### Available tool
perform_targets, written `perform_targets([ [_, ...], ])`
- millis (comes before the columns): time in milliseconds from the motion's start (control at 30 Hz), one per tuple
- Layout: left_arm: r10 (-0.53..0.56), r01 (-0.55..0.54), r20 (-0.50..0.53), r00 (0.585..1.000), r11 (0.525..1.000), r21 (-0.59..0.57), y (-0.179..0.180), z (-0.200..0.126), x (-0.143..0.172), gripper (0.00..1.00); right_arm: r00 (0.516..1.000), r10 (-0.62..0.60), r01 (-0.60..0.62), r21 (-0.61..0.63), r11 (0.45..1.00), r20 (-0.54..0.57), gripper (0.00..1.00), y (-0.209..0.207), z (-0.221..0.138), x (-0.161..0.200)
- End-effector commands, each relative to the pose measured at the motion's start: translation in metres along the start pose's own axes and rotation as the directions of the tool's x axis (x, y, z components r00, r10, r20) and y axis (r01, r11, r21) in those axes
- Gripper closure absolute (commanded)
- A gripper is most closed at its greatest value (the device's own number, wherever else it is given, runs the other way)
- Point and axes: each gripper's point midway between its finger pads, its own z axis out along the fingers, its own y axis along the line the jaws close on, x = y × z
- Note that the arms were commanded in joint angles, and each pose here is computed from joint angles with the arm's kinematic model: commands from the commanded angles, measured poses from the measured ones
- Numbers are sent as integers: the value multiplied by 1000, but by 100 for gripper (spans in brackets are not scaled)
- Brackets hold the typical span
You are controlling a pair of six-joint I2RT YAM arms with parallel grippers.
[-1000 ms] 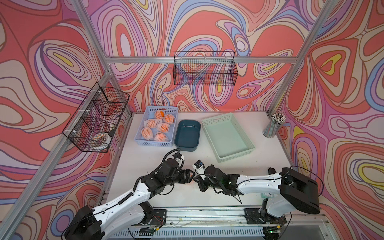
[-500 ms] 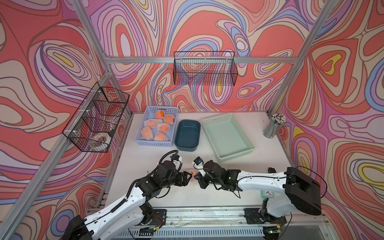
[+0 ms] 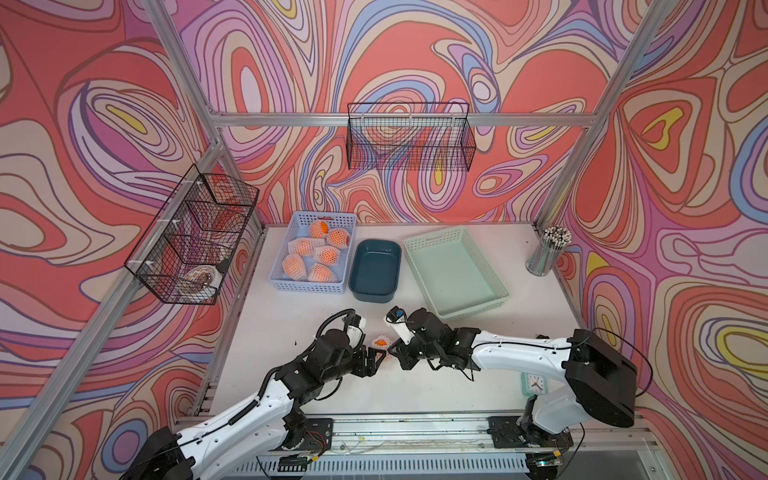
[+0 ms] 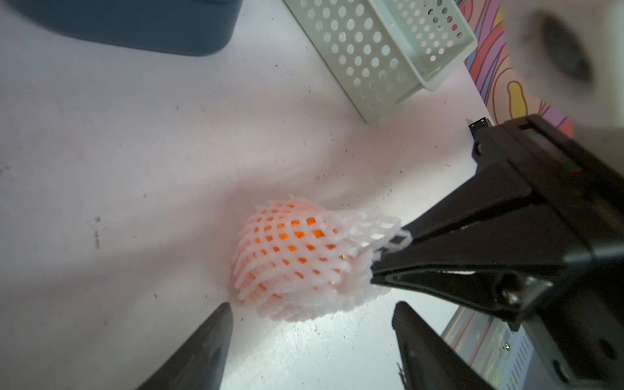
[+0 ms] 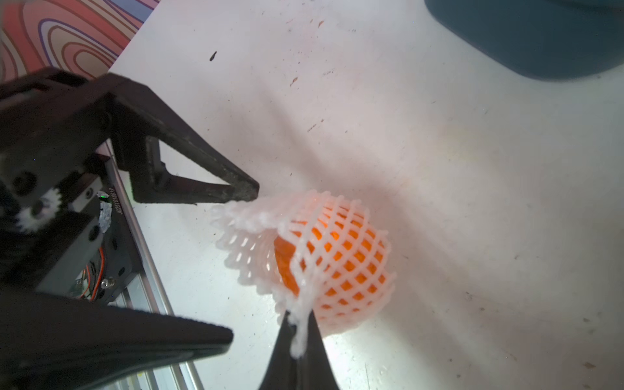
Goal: Remove foam nets from oranges
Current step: Remove the foam net from the orange.
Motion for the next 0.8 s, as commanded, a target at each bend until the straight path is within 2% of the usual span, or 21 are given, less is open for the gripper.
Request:
perform_targets([
  [0, 52, -52, 79, 996, 999, 4, -2, 5, -15, 23, 1000, -7, 7, -23, 1000, -26, 100, 3, 2, -1],
  [67, 65, -67, 71, 995, 997, 23, -6, 10, -15, 26, 1000, -4, 4, -21, 1000, -29, 100, 1, 2, -2],
  [200, 78, -77, 15, 997, 997, -16, 0, 20, -11, 34, 1000, 8, -9, -30, 1000, -30, 100, -1, -1, -4],
  [333, 61, -61, 16, 998, 998, -19, 0, 27, -13, 41, 999, 12, -13, -49, 999, -34, 100, 1, -1, -4],
  [633, 43, -42, -18, 999, 998, 42, -17, 40, -19, 65, 999, 31, -33, -64, 997, -22, 100, 0, -2, -11],
  [767, 41, -40, -24, 999, 997, 64, -23, 39, -22, 76, 999, 50, -51, -52, 997, -10, 97, -4, -6, -19],
])
